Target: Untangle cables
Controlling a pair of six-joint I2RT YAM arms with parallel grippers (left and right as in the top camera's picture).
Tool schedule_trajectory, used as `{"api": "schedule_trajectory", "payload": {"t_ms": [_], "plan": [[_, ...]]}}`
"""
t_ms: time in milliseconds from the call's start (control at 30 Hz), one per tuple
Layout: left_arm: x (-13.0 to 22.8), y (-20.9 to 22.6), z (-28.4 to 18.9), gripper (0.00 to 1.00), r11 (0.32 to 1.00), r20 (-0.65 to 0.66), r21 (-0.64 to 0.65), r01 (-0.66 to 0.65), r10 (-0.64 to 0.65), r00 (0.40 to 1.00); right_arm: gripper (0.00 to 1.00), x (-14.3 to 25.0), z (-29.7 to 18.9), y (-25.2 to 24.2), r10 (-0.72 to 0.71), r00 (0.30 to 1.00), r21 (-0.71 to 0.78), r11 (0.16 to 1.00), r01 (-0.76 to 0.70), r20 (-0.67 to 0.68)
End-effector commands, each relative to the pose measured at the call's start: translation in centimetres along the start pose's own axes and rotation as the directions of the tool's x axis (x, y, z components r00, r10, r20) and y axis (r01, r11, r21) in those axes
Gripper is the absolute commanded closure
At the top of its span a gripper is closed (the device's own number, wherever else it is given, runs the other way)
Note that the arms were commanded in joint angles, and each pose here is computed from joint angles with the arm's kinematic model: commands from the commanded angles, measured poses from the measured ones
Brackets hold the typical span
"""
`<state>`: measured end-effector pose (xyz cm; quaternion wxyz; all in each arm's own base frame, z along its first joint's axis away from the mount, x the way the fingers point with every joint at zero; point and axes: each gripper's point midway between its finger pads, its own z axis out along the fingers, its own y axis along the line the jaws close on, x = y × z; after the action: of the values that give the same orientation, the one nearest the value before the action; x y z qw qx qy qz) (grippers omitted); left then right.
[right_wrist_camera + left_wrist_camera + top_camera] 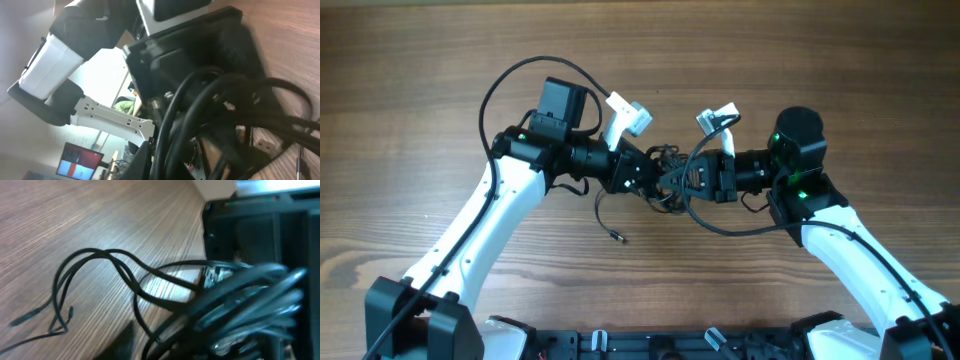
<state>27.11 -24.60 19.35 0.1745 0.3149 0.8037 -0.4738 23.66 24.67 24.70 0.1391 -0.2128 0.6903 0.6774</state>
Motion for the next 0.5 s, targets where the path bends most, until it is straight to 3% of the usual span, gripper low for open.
{"api": "schedule_trajectory", "payload": {"t_ms": [0, 100, 167, 200, 233, 300, 333, 367, 400, 467], "plan": [[0.7, 1.5, 0.3, 0.96, 0.999, -0.016, -0.046, 0.022, -0.023, 1.0, 0.88, 0.5, 0.0, 1.3, -0.018, 0.998, -0.053, 0.998, 0.015, -0.054], [0.7, 1.5, 0.3, 0.96, 0.999, -0.016, -0.047, 0.022, -0.023, 1.0, 0.86, 0.4, 0.0, 1.2, -0.025, 0.999, -0.048, 0.999, 0.023, -0.047], [0.7, 1.6, 0.3, 0.96, 0.998, -0.017, -0.052, 0.022, -0.023, 1.0, 0.79, 0.4, 0.0, 1.2, -0.061, 0.997, -0.049, 0.997, 0.059, -0.045], [0.8, 1.8, 0.2, 0.96, 0.998, -0.017, -0.06, 0.024, -0.025, 1.0, 0.72, 0.4, 0.0, 1.1, -0.067, 0.997, -0.046, 0.997, 0.065, -0.043], [0.8, 2.5, 0.1, 0.96, 0.994, -0.017, -0.1, 0.044, -0.046, 0.999, 0.57, 0.3, 0.1, 1.0, -0.07, 0.997, -0.042, 0.997, 0.069, -0.039], [1.0, 4.9, -0.8, 0.96, 0.965, 0.004, -0.221, 0.14, -0.143, 0.99, 0.46, 0.1, 0.1, 0.8, -0.082, 0.996, -0.03, 0.996, 0.081, -0.027], [1.1, 6.2, -1.5, 0.96, 0.94, 0.029, -0.276, 0.2, -0.2, 0.979, 0.32, -0.1, 0.1, 0.4, -0.076, 0.997, -0.012, 0.997, 0.076, -0.011], [1.1, 7.3, -2.2, 0.96, 0.911, 0.062, -0.318, 0.262, -0.256, 0.965, 0.1, -0.4, 0.1, 0.0, -0.067, 0.998, 0.01, 0.998, 0.066, 0.008], [1.1, 8.3, -3.1, 0.96, 0.879, 0.104, -0.344, 0.332, -0.315, 0.943, 0.0, -0.9, 0.1, -0.6, -0.071, 0.997, 0.043, 0.997, 0.069, 0.037], [0.8, 9.7, -4.8, 0.96, 0.814, 0.193, -0.342, 0.469, -0.428, 0.883, 0.0, -2.0, -0.2, -2.4, -0.077, 0.991, 0.142, 0.988, 0.061, 0.109]]}}
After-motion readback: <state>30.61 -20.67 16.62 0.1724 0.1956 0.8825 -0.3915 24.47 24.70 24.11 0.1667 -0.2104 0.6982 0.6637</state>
